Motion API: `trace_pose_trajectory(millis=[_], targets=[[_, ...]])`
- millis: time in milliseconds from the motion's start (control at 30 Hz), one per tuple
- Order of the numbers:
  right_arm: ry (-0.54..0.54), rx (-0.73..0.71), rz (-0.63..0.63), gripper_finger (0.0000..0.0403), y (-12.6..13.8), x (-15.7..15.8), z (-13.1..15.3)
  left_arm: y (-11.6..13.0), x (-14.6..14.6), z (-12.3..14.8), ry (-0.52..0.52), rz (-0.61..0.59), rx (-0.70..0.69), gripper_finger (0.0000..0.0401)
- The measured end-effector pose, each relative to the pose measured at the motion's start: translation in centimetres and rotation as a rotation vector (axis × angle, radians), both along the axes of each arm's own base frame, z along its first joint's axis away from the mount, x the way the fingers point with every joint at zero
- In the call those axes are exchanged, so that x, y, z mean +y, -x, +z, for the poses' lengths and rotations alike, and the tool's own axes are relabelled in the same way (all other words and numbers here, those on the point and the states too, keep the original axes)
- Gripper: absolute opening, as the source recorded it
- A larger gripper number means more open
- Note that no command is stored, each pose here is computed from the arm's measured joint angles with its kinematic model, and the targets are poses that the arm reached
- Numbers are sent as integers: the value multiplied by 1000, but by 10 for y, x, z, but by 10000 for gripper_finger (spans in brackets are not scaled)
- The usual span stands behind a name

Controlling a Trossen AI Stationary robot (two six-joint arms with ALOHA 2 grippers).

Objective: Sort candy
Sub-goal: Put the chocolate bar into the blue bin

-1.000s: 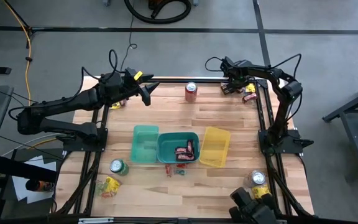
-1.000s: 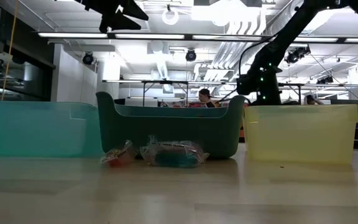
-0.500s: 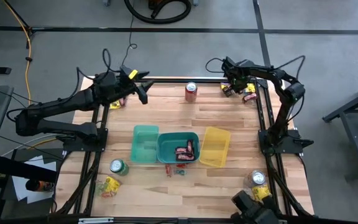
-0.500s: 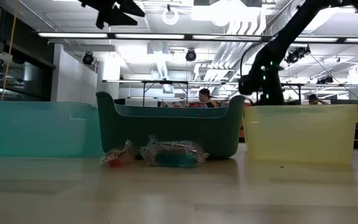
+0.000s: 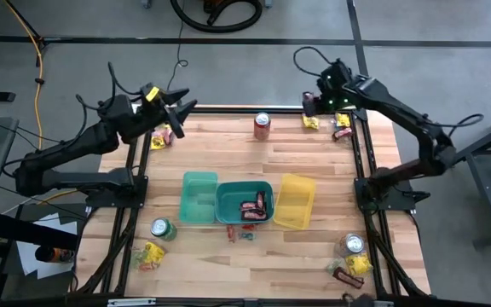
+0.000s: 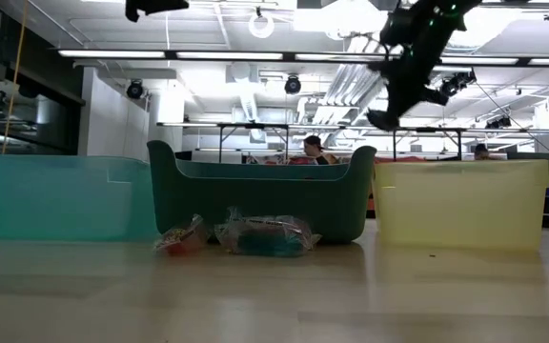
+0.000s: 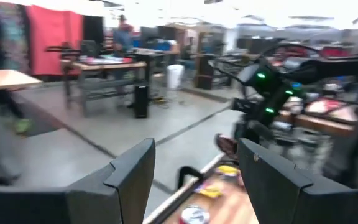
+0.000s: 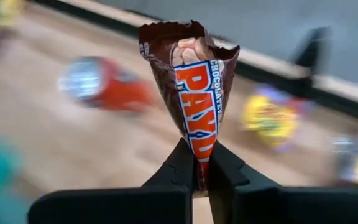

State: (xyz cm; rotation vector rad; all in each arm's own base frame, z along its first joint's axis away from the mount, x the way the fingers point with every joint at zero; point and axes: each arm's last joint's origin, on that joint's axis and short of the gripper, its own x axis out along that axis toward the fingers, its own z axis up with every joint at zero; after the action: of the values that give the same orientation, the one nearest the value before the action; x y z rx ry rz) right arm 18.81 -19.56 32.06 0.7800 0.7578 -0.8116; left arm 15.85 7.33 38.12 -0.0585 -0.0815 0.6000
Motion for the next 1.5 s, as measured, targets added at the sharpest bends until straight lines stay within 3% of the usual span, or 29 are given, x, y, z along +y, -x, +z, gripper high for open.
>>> trace_pose_trajectory(millis=[100,300,533,767,900,967,1067,1333,1500], targets=[[-57,-83,108,11,-21,25,4,-2,-2,-1,5,-86,2,216],[-97,-74,431,11,-83,96,-10,-4,-5,-2,59,-205,-10,216],[-31,-58,806,12,-130,172,-34,-4,-5,-2,140,-227,-60,216],[71,-110,1030,12,-161,215,-56,-9,-3,1,258,-241,-173,216],[105,-124,1084,21,-171,224,-66,-11,-2,2,296,-246,-207,216],[73,-106,1056,40,-172,223,-71,-12,-2,3,303,-249,-221,216],[22,-80,1009,90,-170,220,-74,-11,-2,4,295,-251,-232,216],[56,-94,1050,244,-172,224,-64,-12,-3,3,291,-277,-218,216],[49,-70,1024,284,-173,217,-43,-13,-6,2,272,-395,-172,216]])
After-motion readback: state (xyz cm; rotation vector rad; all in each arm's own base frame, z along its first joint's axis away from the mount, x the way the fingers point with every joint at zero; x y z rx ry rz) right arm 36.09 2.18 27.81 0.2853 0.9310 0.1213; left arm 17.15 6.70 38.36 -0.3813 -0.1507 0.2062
